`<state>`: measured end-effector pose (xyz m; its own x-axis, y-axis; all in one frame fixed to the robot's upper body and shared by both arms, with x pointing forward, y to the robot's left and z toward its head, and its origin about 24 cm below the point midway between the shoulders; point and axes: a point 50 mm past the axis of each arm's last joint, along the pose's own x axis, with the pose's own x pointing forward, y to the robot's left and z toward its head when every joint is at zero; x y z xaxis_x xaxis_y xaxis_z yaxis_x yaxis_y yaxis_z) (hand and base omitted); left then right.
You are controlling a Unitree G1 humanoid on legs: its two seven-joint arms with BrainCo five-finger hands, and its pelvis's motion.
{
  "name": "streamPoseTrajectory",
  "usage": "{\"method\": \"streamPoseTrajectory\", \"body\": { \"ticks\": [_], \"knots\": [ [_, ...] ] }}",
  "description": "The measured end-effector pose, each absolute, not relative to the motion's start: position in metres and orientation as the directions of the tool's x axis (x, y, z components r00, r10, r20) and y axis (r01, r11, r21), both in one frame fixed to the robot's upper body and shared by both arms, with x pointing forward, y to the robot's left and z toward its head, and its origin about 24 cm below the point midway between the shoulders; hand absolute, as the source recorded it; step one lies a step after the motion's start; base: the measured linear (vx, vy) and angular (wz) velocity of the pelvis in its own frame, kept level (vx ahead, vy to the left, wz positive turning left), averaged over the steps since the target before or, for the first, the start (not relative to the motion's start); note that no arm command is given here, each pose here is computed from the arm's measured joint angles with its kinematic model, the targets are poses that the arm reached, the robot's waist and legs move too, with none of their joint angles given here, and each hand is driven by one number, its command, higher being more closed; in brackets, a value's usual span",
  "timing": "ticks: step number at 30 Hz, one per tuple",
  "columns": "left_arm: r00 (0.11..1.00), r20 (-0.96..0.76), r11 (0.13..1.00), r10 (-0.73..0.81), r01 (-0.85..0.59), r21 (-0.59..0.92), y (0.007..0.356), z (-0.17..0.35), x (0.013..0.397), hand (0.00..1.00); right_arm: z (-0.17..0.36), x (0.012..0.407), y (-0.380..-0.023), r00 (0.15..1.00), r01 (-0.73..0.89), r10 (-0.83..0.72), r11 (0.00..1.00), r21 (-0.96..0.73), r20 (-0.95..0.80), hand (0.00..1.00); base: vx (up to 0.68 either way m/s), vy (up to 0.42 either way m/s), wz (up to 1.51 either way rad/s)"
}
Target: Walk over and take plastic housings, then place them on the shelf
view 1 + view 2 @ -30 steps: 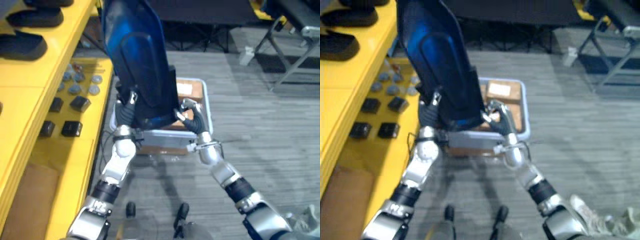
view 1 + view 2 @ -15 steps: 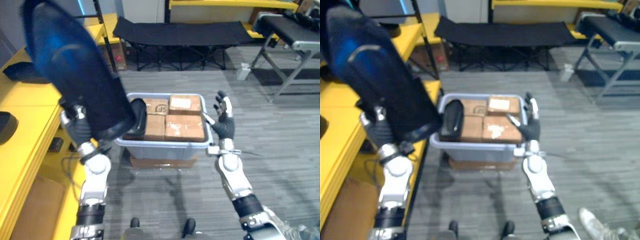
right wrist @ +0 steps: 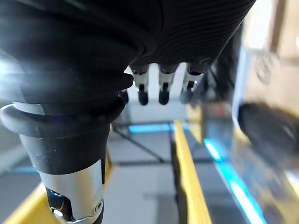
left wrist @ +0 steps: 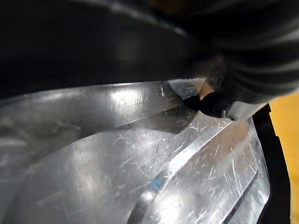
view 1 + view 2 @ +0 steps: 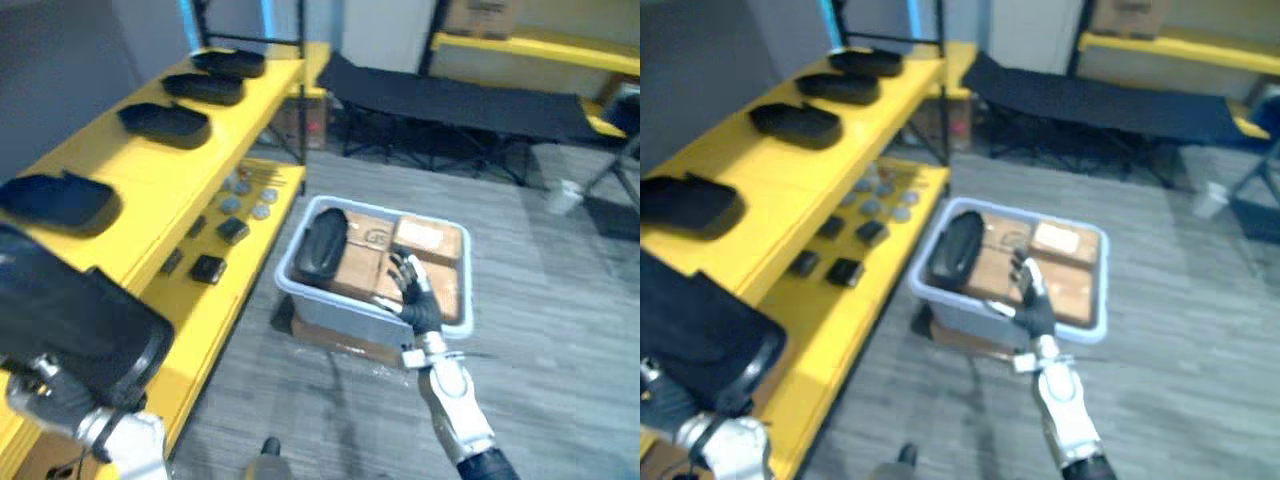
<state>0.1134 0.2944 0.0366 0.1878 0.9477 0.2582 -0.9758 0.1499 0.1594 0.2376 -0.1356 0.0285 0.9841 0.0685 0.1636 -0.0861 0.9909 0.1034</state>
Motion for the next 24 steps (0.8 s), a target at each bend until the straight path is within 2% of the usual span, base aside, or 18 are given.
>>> {"method": "streamPoseTrajectory", "body": {
  "ticks": [4,8,11,13,15,17,19,24],
  "knots": [
    [0.183,0.204,0.153,0.962,-0.976,0.154,0.301,0.032,0.098,1.0,0.017,0.237,-0.141,0.993,-0.035,0.027,0.997,0.072,0.112,0.0,0.06,0.084,1.21],
    [0.108,0.154,0.078,0.982,-0.979,0.187,0.308,0.024,0.066,1.0,0.019,0.241,-0.135,0.989,-0.068,0.065,0.997,0.023,0.135,0.0,0.03,0.094,0.32],
    [0.114,0.176,0.089,0.978,-0.986,0.144,0.308,0.03,0.068,1.0,0.023,0.244,-0.133,0.985,-0.085,0.081,0.996,0.018,0.151,0.0,0.01,0.011,0.14],
    [0.147,0.222,0.126,0.964,-0.987,0.104,0.308,0.041,0.074,1.0,0.022,0.244,-0.132,0.985,-0.089,0.088,0.996,-0.001,0.15,0.0,0.0,-0.048,0.45],
    [0.219,0.282,0.215,0.934,-0.976,0.043,0.306,0.056,0.093,1.0,0.018,0.239,-0.136,0.99,-0.052,0.054,0.998,-0.018,0.132,0.0,0.08,0.055,1.09],
    [0.345,0.317,0.361,0.884,-0.932,0.006,0.297,0.065,0.116,1.0,0.011,0.232,-0.149,0.994,0.016,-0.007,0.997,-0.077,0.106,0.0,0.16,0.341,1.55],
    [0.397,0.34,0.425,0.853,-0.905,-0.01,0.297,0.071,0.123,1.0,0.009,0.229,-0.152,0.994,0.039,-0.025,0.991,-0.126,0.11,0.0,0.05,0.188,1.04],
    [0.411,0.288,0.445,0.865,-0.893,-0.061,0.297,0.066,0.122,1.0,0.01,0.229,-0.155,0.992,0.022,0.008,0.973,-0.232,0.126,0.0,-0.06,0.002,0.16]
  ]
}}
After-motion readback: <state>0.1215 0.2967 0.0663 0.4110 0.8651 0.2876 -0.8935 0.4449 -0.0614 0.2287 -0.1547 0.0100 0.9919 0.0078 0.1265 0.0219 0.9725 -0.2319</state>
